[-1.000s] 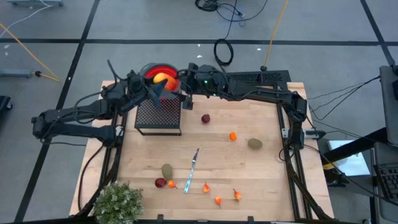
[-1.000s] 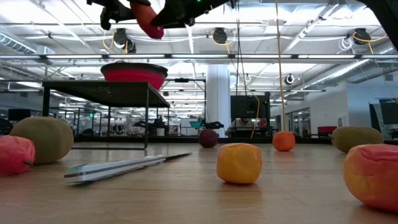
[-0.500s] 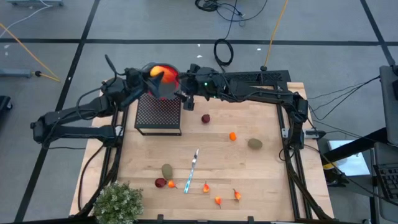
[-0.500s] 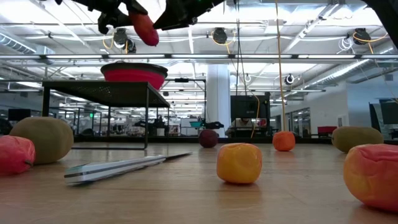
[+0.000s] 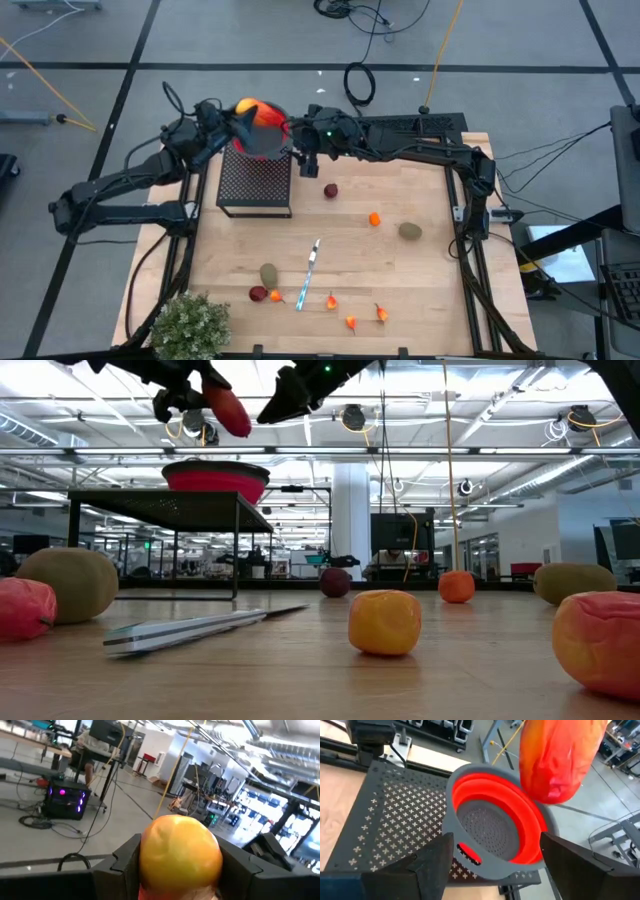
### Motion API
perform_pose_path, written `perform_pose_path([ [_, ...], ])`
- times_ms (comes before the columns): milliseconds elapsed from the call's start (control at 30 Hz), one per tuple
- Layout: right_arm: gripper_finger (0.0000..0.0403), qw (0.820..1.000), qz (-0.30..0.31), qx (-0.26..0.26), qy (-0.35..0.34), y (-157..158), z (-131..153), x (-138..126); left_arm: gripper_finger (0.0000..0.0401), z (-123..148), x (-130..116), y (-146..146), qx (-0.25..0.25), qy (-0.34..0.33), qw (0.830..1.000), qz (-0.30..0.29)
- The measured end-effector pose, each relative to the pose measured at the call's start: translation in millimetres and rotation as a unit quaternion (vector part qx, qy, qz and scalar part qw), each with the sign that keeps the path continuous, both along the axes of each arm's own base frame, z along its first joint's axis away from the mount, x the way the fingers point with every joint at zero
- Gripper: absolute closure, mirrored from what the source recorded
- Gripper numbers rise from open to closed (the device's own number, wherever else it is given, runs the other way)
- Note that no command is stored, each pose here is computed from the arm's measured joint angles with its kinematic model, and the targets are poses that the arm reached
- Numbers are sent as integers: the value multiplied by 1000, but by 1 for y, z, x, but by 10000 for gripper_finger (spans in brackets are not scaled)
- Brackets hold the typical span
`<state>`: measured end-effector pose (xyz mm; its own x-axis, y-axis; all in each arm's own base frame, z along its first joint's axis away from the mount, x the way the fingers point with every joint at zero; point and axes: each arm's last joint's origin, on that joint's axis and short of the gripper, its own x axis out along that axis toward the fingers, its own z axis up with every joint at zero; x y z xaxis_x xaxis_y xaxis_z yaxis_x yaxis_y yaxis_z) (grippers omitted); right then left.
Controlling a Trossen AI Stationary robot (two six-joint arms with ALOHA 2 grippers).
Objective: Pick & Place Fruit
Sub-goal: Put the orange mango into the red strainer bowl on the shelf
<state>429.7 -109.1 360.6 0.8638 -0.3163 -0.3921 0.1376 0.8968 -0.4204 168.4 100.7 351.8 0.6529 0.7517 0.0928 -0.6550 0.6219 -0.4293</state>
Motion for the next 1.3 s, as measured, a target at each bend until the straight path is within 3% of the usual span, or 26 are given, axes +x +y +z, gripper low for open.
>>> perform_pose_path([
  [200, 172, 999, 30, 23, -4, -3, 2, -3, 217, -2, -4, 7, -31, -22, 999, -2],
  [633, 335, 997, 49, 55, 11, 2, 11, -16, 217, -8, -11, 19, -88, -36, 995, -26],
  [800, 392, 991, 99, 85, 11, 6, 17, -23, 217, -13, -15, 25, -119, -32, 992, -25],
  [900, 398, 987, 131, 96, -5, 8, 24, -26, 217, -16, -18, 28, -136, -31, 990, -29],
  [1300, 401, 983, 149, 106, 2, 14, 32, -46, 217, -21, -27, 37, -179, -35, 983, -33],
])
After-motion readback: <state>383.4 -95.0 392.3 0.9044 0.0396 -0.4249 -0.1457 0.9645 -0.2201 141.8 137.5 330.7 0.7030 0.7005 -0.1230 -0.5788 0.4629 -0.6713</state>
